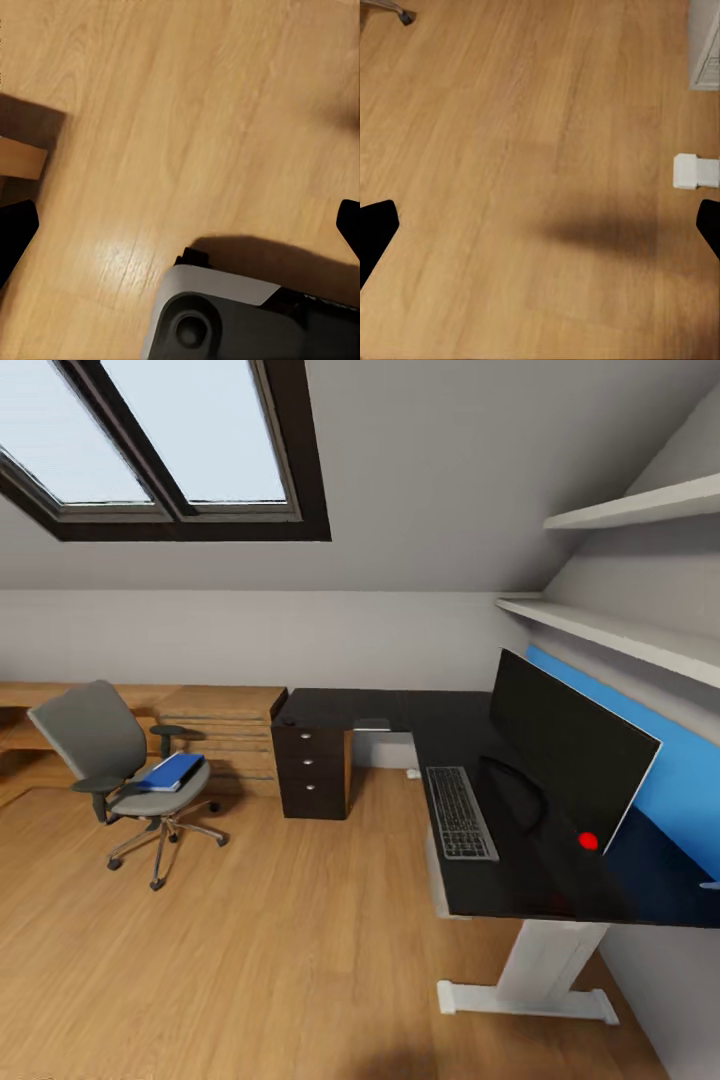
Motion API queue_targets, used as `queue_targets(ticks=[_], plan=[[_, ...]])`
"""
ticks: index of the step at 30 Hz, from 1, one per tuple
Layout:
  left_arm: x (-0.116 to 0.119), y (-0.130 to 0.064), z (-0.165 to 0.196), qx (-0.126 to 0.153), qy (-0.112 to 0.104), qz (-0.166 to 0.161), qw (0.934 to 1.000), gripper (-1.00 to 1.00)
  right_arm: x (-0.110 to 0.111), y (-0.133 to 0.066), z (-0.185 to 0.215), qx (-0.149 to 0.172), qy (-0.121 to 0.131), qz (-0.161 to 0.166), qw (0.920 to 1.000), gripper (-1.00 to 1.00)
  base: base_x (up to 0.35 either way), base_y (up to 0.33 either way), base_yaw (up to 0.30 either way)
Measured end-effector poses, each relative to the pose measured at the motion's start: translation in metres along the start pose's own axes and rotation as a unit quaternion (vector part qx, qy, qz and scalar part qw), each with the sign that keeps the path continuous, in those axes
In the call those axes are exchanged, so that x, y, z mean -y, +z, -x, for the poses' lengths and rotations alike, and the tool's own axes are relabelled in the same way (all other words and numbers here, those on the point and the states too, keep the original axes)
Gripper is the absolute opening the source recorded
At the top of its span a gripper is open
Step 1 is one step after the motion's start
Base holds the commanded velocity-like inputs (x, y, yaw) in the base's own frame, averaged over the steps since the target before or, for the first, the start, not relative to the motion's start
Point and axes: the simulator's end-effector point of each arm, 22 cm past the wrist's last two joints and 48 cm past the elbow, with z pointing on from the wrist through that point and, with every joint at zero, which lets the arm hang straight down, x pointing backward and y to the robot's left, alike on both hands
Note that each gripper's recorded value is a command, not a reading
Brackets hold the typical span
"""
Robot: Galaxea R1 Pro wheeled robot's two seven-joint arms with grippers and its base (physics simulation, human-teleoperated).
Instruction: In the bedroom, organize the workspace by keeping the computer under the desk, ensuring the monitor is on the desk, placing the keyboard on the desk next to the monitor, placing the mouse on the desk next to the keyboard, moving the folder from the swivel chair onto the desk next to the mouse, stacking the notebook on top of the folder with the pen on top of the notebook, and positioning the swivel chair next to the desk.
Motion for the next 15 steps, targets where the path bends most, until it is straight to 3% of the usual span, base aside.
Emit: queue_targets(ticks=[10,15], plan=[[0.004,0.0,-0.015,-0.016,0.003,-0.013,0.9998,1.0,-0.001,0.0,-0.003,-0.003,0.002,0.0,1.0,1.0,0.27,0.229,0.195],[0.008,-0.001,-0.019,-0.02,0.002,-0.015,0.9997,1.0,0.0,0.0,-0.003,-0.004,0.002,0.0,1.0,1.0,0.305,0.18,0.05]])
